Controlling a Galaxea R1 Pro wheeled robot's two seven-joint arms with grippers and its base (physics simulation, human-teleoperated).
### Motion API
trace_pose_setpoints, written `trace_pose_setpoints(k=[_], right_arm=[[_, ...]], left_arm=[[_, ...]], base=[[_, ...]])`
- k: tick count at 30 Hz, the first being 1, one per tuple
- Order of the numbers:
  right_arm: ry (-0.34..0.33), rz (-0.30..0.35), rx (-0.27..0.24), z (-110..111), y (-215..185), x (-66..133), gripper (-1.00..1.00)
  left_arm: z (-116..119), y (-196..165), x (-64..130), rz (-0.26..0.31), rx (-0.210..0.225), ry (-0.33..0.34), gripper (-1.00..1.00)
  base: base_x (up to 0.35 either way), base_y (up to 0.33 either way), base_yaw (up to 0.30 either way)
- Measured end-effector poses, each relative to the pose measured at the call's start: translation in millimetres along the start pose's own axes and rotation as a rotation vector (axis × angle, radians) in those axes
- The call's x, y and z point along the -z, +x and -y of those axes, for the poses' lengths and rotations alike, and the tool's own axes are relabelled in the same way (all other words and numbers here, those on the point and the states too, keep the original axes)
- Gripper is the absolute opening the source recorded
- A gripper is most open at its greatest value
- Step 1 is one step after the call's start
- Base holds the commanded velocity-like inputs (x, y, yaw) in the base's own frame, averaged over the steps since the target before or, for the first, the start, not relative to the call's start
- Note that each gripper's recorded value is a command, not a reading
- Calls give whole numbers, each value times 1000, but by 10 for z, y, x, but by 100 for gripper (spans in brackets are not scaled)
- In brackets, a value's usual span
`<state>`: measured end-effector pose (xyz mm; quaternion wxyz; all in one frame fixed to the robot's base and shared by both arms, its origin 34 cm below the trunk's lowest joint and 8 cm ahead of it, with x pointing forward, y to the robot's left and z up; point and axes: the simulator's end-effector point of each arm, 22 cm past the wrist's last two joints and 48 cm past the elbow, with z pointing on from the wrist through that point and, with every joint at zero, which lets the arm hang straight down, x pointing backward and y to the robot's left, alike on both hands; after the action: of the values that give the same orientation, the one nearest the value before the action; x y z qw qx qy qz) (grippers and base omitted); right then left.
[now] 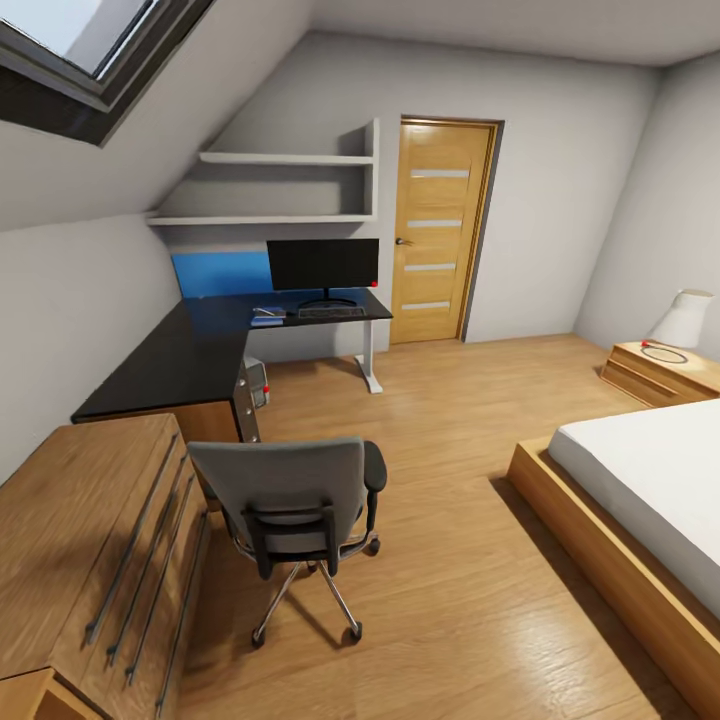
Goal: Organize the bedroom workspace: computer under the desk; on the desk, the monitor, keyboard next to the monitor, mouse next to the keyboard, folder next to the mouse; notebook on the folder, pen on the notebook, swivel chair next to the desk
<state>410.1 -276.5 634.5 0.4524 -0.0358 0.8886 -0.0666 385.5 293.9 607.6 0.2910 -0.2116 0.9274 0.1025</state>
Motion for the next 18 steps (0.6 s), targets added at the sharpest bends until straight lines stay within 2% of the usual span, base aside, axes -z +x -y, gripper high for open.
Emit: trace_pose_setpoints(k=[5, 11, 18], right_arm=[[3, 1, -3, -14, 38, -46, 100], [4, 7, -10, -39, 64, -113, 100], [-19, 80, -59, -235, -188, -306, 100]], left_arm=[[276, -59, -51, -23, -35, 36, 100], [509, -43, -80, -37, -40, 65, 100], [832, -171, -175, -44, -37, 101, 100]], base=[[0, 0, 140], [0, 0, 234], [0, 0, 164]])
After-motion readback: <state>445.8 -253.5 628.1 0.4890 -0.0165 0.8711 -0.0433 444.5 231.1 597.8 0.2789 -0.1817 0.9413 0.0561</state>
